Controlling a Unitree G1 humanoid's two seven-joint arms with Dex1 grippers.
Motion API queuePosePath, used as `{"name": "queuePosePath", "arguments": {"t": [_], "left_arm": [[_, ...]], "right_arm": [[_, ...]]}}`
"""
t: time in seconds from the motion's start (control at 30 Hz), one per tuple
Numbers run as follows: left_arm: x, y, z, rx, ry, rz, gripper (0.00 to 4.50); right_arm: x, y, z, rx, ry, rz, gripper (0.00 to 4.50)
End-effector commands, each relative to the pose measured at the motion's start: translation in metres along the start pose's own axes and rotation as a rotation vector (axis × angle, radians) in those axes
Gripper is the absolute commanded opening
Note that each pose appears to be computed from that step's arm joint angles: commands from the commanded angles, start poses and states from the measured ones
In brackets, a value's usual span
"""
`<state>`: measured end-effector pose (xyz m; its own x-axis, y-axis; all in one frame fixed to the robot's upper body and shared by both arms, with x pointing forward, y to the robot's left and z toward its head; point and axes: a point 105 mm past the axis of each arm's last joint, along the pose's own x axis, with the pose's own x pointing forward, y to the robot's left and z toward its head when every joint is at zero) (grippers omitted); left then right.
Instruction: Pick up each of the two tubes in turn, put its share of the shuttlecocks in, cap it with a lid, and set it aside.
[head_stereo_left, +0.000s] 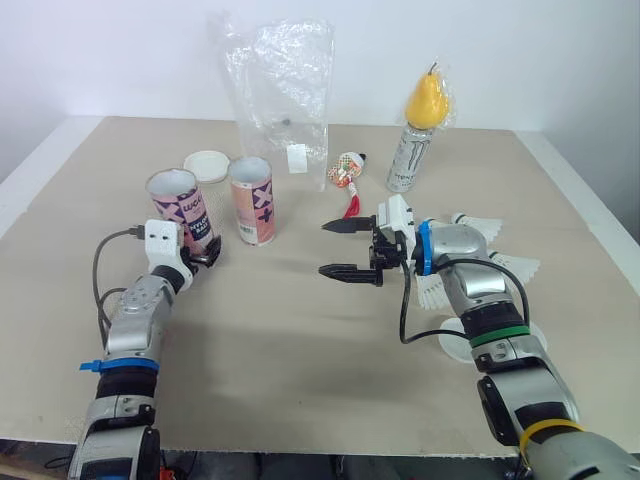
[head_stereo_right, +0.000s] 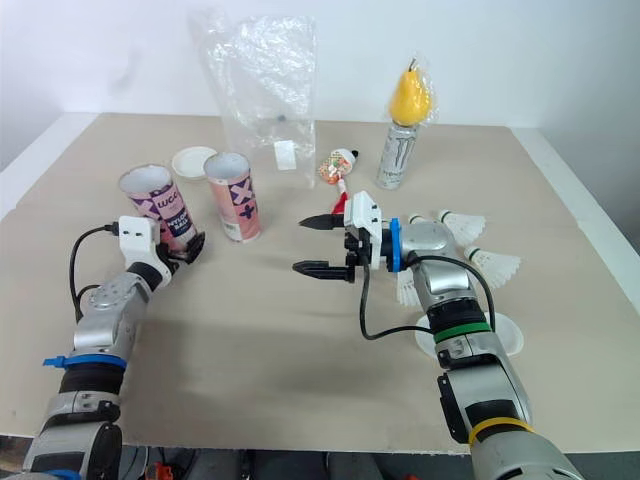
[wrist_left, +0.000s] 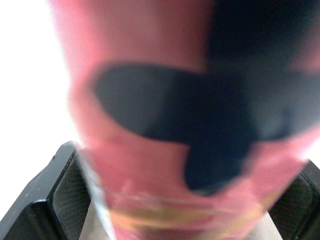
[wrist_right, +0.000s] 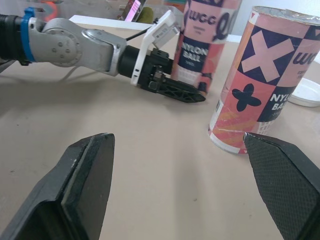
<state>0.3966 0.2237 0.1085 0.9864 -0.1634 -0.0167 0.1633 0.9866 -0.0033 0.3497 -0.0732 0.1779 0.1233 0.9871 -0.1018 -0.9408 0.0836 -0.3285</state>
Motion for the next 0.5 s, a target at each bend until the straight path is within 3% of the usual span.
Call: {"name": "queuePosePath", "arguments": {"t": [0.03, 0.23, 0.4, 0.5], "left_arm": [[0.0029, 0.0057, 0.0031, -0.02, -0.013, 0.009, 4.5], [0.0086, 0.0065, -0.0003, -0.014, 0.014, -0.011, 4.5], [0.008, 0.0088, 0.0001, 0.018, 0.012, -0.001, 3.01], [0.0048, 0.0119, 0.0012, 0.052, 0.002, 0.014, 3.01]], "right_arm": [[-0.0047, -0.0038, 0.0141, -0.049, -0.023, -0.018, 4.41], [-0.005, -0.0034, 0.014, -0.045, -0.021, -0.021, 4.41], [-0.0044, -0.0019, 0.0129, -0.041, -0.022, -0.022, 4.5], [-0.0042, -0.0011, 0.0123, -0.037, -0.024, -0.024, 4.5]]}}
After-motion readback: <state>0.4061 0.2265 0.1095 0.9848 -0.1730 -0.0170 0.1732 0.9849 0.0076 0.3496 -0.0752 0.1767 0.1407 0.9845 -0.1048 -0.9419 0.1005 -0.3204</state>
